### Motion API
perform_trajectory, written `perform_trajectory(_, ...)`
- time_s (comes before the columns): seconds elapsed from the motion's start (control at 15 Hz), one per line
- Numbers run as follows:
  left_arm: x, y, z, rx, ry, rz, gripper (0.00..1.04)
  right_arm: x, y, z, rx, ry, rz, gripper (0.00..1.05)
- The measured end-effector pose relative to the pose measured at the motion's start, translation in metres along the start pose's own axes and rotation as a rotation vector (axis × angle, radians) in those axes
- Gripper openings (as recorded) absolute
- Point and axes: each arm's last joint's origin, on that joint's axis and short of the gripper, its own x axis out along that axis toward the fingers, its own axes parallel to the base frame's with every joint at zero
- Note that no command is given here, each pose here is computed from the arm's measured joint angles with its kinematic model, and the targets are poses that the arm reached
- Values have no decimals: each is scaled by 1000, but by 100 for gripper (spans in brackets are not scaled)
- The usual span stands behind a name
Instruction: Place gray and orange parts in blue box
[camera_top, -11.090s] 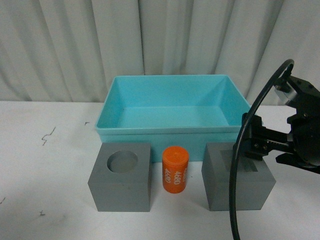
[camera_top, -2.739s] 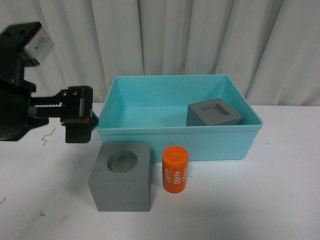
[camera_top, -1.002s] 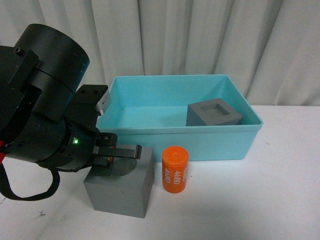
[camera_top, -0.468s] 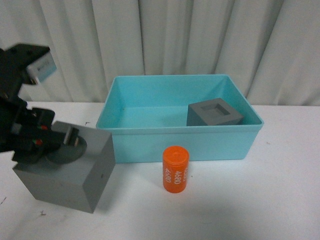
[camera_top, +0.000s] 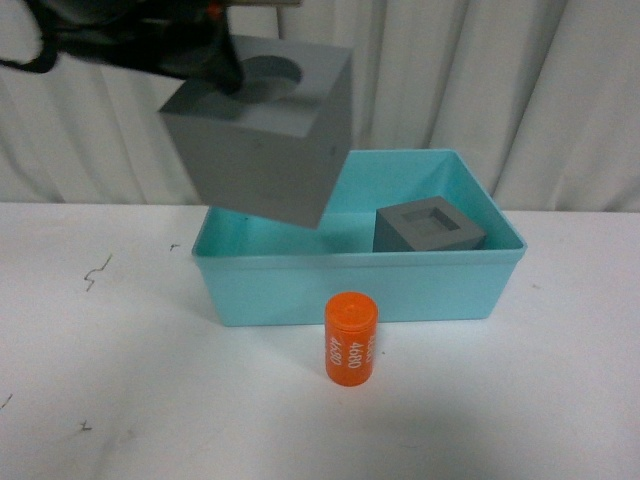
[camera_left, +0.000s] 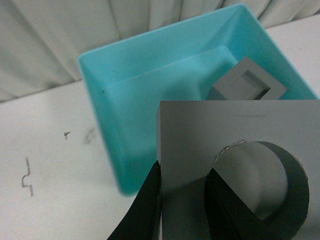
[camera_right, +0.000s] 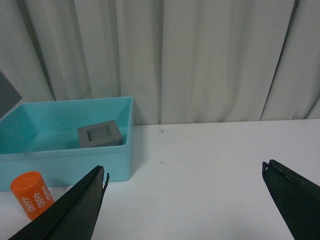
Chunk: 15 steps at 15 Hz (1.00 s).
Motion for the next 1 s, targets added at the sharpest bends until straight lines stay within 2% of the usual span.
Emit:
perform_trajectory(0.13,28,-20,17,3,32,-30,19,0,0,0,0,0,0,98)
perform_trajectory(0.27,57,-35,24,-2,72,-41,19,0,0,0,0,0,0,98)
perform_trajectory(0.4,80,-39,32,-30,91,-14,19,0,0,0,0,0,0,98)
perform_trajectory(0.67,113,-25,41,-115,112,57,19,0,0,0,0,0,0,98)
perform_trajectory(1.0,130,11,23,-165,150,141,19,0,0,0,0,0,0,98)
